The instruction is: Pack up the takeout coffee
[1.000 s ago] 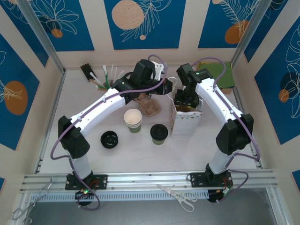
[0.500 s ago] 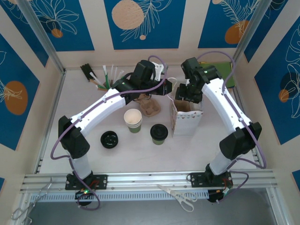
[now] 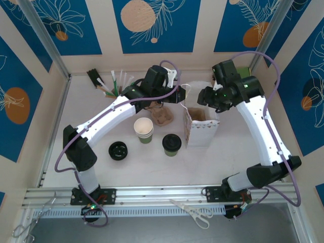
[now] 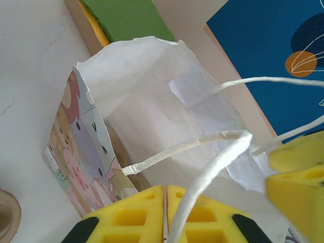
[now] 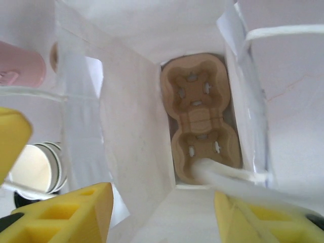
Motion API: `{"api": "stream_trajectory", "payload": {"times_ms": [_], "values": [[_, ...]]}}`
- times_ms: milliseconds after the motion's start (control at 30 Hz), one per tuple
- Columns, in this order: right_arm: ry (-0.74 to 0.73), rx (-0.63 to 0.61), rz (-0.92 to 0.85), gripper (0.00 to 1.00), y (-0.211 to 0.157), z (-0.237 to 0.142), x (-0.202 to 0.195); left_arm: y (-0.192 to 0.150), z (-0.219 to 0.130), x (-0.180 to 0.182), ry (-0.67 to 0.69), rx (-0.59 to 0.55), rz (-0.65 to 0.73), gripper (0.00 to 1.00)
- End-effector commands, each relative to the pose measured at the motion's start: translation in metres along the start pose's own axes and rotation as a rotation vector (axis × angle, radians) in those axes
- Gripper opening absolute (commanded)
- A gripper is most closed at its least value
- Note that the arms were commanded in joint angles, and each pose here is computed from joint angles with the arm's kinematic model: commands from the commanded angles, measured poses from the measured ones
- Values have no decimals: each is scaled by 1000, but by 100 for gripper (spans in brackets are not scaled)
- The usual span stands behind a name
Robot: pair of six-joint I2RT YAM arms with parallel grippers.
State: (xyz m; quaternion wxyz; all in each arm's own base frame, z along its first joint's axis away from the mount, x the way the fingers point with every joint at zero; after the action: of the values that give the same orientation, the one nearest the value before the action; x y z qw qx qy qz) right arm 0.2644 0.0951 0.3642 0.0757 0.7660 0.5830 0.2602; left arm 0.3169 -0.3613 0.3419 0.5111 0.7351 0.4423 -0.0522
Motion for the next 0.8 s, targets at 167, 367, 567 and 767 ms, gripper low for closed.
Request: {"api": "stream_trajectory", "payload": {"times_ms": [167, 367, 567, 767], "values": [[77, -76, 49, 55, 2, -43, -12, 0, -12, -10, -11, -13, 38, 9], [78, -68, 61, 55, 10, -32, -15, -1, -12, -11, -19, -10, 38, 9], [52, -54, 83, 46, 27, -16, -22, -1, -13, -11, -21, -9, 36, 9], [9, -32, 98, 17, 27, -15, -39, -2, -15, -9, -4, -13, 40, 9]]}}
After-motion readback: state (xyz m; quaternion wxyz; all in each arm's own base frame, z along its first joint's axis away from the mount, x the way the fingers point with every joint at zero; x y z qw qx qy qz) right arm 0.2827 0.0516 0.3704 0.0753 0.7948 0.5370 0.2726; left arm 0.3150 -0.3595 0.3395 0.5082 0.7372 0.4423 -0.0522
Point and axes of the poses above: each hand's point on the last joint's axis, 136 mm out from that joint toward the fingers, its own z axis out along the fingers, its own x axis along the line the jaws close on, y = z × x, the point moved 6 cm from there along -z, back along the fingers, and after that the axes turned 4 degrees about z, right-handed, at the moved point
